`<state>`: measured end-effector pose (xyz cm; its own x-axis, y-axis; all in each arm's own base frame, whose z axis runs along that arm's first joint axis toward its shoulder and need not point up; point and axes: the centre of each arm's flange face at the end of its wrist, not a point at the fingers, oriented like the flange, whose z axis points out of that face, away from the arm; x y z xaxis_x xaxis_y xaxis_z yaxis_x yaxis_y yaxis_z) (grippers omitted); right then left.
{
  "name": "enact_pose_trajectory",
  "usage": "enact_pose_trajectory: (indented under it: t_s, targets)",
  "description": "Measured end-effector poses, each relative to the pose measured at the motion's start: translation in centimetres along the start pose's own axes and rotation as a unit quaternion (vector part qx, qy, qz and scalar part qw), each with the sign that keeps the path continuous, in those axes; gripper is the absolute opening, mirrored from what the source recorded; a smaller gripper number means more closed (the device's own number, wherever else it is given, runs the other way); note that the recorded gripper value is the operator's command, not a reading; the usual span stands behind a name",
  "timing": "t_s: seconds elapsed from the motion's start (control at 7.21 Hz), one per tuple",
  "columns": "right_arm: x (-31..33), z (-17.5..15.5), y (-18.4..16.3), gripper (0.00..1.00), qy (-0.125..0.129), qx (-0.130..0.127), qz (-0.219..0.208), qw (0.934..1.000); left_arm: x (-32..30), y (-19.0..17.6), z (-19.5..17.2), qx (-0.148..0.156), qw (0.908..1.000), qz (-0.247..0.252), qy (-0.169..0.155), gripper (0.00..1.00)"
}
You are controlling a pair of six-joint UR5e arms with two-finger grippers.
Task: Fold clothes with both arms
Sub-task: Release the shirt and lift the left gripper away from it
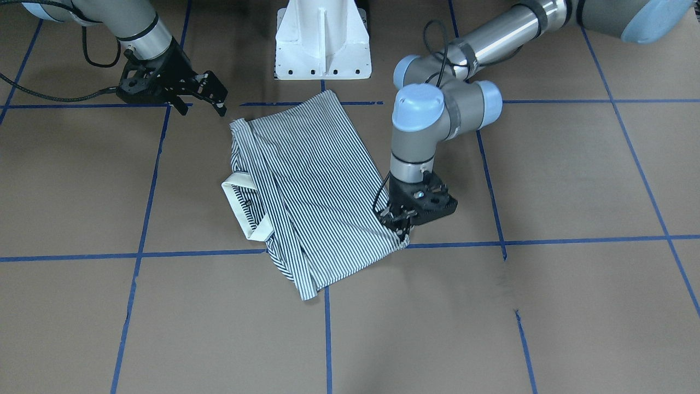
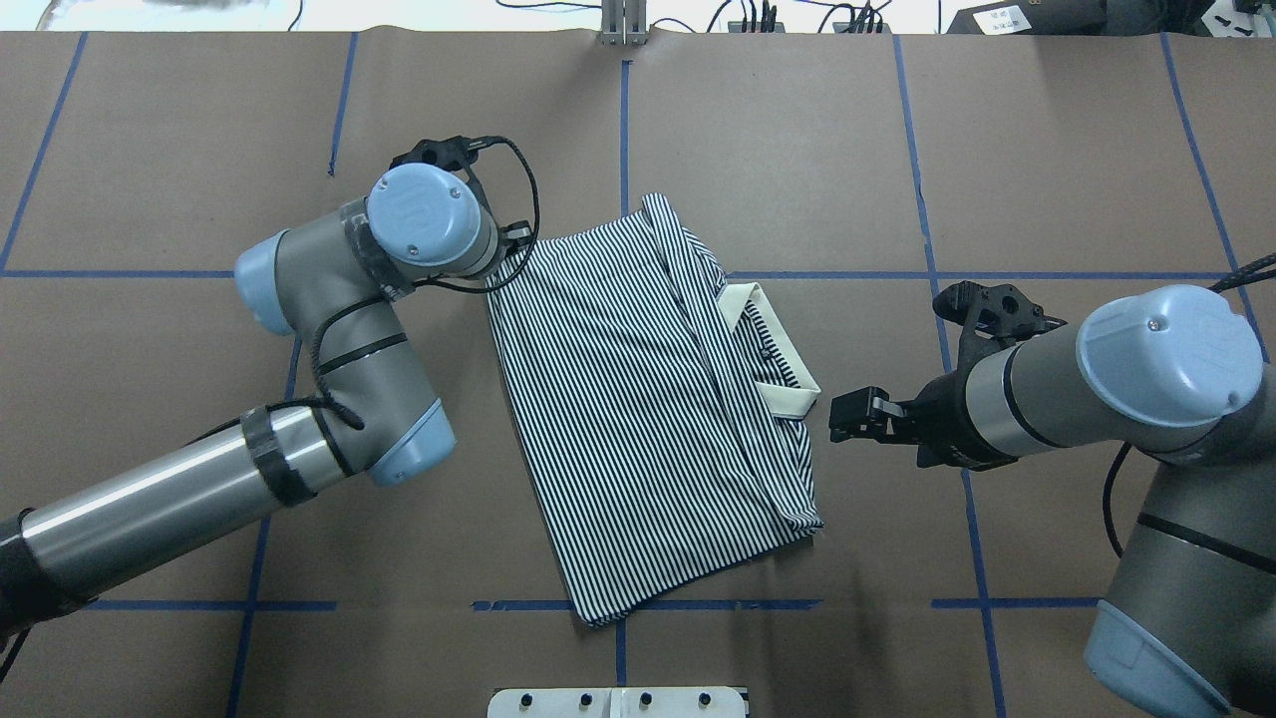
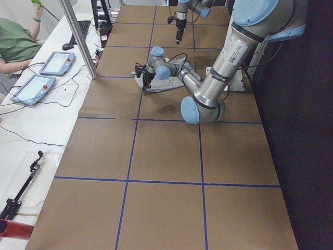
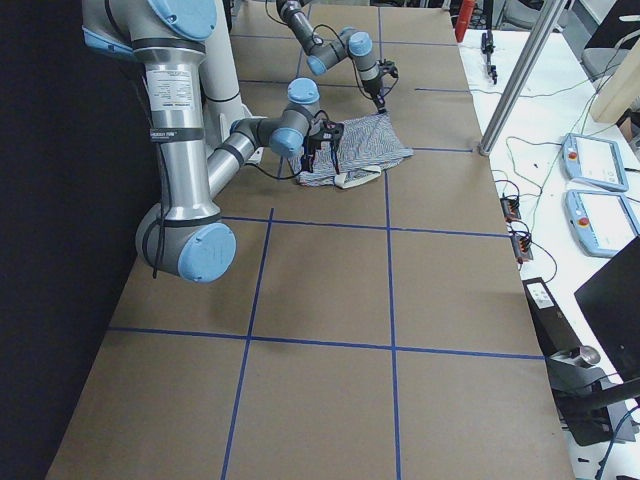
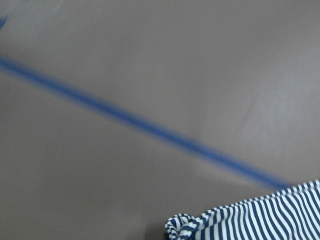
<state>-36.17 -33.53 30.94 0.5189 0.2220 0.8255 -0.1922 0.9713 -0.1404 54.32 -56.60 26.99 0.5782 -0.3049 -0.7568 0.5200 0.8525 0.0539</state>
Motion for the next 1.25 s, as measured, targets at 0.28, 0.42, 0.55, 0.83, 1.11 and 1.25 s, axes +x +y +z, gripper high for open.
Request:
enact_pose_trajectory:
  t_s: [0.28,0.42,0.55,0.83,1.11,1.25]
  targets:
    - [-0.1,0.0,-0.1,1.00,0.000,0.006,-0.001,1.0000,3.6,-3.4,2.6,0.054,0.9975,0.032,0.034,0.00]
    - [-0.2,0.0,-0.1,1.00,-0.001,0.010,-0.002,0.9999,4.1,-4.2,3.4,0.082,0.9941,0.053,0.047,0.12]
    - [-0.5,0.0,-0.1,1.00,-0.003,0.015,-0.003,0.9999,4.1,-4.7,4.1,0.102,0.9906,0.071,0.058,0.99]
    - [-1.7,0.5,-0.5,1.00,-0.006,0.027,-0.006,0.9996,4.2,-5.3,4.2,0.123,0.9853,0.094,0.072,1.00]
    - [-2.9,1.9,-1.2,1.00,0.000,0.044,-0.012,0.9990,4.4,-8.2,2.6,0.105,0.9850,0.098,0.096,1.00]
    - [-3.5,2.3,-1.4,1.00,0.001,0.047,-0.024,0.9986,4.0,-8.9,1.4,0.078,0.9863,0.099,0.107,1.00]
